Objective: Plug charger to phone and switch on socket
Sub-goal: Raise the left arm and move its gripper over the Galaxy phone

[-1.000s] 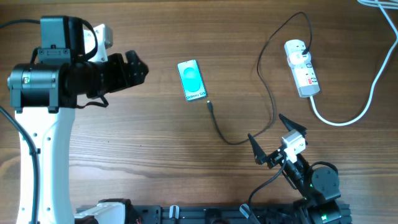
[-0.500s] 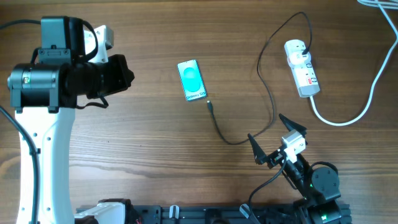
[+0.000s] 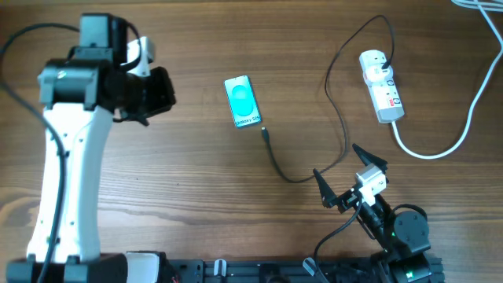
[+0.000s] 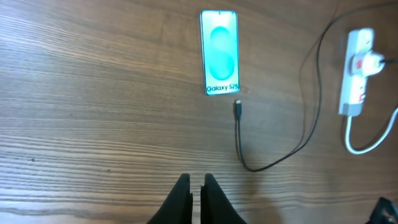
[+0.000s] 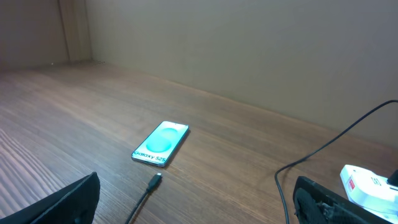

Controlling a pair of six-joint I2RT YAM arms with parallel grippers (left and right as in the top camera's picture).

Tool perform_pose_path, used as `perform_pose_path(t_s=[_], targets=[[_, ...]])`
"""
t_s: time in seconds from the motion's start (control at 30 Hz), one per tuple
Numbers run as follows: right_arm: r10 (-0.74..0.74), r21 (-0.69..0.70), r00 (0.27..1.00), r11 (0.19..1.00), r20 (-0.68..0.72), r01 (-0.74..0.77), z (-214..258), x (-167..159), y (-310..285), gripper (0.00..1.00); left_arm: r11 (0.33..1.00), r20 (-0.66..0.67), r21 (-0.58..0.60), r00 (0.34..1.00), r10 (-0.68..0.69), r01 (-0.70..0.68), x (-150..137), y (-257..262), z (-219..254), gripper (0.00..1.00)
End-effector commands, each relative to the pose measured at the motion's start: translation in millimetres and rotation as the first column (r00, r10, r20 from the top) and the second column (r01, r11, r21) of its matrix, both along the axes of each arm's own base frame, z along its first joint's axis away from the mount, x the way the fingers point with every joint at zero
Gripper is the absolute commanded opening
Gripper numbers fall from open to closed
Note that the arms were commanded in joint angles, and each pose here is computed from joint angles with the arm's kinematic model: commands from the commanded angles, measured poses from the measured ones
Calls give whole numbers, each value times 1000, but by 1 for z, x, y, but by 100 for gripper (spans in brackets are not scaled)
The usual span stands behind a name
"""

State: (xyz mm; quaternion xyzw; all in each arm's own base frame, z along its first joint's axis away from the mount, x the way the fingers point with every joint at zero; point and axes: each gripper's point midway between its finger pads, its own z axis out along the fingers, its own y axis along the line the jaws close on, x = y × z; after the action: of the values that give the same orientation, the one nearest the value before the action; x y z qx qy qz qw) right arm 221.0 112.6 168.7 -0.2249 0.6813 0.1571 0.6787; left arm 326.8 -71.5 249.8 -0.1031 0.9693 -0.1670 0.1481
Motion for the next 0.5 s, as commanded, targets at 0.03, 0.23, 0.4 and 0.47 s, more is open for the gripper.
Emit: perform_pose_path(t_s=[0.03, 0.23, 0.4, 0.47], targets=[[-7, -5, 1000, 1000, 6, 7, 0, 1, -1, 100, 999, -73, 50, 997, 1, 2, 9, -16, -28, 11], [-7, -5, 1000, 1000, 6, 7, 0, 1, -1, 100, 994, -111, 107, 994, -6, 18, 19, -42, -54, 22], [-7, -5, 1000, 1000, 6, 7, 0, 1, -1, 100, 992, -116, 108, 992, -53, 66, 22, -69, -66, 31], [-7, -5, 1000, 1000, 6, 7, 0, 1, -1, 100, 990, -117, 135, 993, -21, 36, 25, -71, -71, 32]])
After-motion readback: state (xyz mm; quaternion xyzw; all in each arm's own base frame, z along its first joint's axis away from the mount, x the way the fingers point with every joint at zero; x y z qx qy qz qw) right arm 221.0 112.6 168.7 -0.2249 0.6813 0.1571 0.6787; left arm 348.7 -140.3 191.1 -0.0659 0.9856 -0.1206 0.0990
